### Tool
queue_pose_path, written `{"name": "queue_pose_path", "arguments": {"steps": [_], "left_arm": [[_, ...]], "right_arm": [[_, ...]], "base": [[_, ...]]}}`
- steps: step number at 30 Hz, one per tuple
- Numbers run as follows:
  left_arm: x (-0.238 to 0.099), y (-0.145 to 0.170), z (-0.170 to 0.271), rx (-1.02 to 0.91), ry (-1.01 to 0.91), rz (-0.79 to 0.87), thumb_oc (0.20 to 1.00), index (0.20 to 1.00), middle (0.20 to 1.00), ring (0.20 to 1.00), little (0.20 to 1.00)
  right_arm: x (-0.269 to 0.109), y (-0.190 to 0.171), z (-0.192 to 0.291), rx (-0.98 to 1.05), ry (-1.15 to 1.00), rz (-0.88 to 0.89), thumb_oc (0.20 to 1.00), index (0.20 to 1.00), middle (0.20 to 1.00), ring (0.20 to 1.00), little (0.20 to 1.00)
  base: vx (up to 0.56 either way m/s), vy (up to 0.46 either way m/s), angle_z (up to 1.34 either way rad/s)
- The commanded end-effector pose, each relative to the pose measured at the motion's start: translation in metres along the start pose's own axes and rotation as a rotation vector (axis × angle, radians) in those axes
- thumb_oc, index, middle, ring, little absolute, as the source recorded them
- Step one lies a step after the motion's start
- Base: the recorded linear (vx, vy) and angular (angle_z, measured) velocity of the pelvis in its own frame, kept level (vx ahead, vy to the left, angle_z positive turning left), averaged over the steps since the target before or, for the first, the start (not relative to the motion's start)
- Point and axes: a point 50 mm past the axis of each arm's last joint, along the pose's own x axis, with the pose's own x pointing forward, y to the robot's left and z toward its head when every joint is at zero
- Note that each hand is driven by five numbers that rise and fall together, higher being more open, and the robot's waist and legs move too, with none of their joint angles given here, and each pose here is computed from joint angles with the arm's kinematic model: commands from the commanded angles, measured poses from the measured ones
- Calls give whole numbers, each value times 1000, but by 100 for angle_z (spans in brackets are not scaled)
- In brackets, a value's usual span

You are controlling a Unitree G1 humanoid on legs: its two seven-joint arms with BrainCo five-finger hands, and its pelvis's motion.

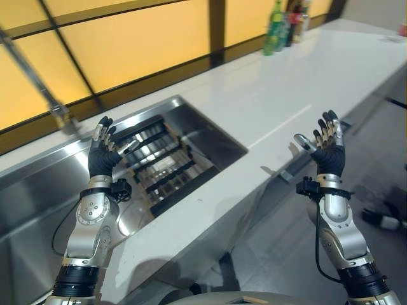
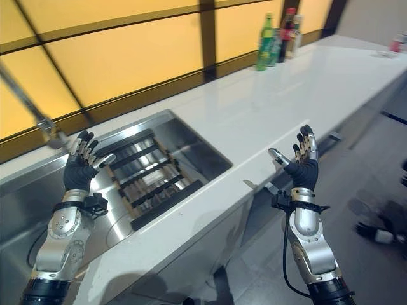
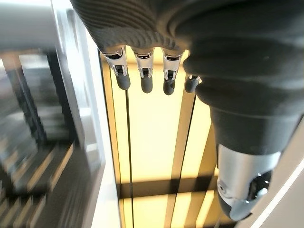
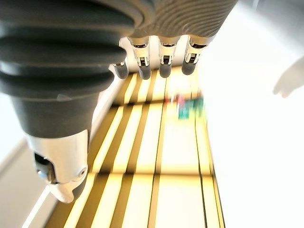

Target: Pick up plates and place into dishwasher.

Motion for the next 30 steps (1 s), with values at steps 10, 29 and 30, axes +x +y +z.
{"name": "queue_pose_path", "arguments": {"steps": [10,29,30], "left_arm": [[-3,-6,25,38,-135,-73,1000,1000,1000,1000,1000],[12,-35,23,-116,-127,-183,1000,1000,1000,1000,1000],[11,-33,23,-116,-120,-185,1000,1000,1000,1000,1000]], "right_arm": [[18,44,28,39,-125,271,1000,1000,1000,1000,1000],[27,37,18,-12,-82,166,1000,1000,1000,1000,1000],[24,35,16,-10,-76,162,1000,1000,1000,1000,1000]], "base": [[35,-160,74],[-6,18,45],[43,78,20]]}}
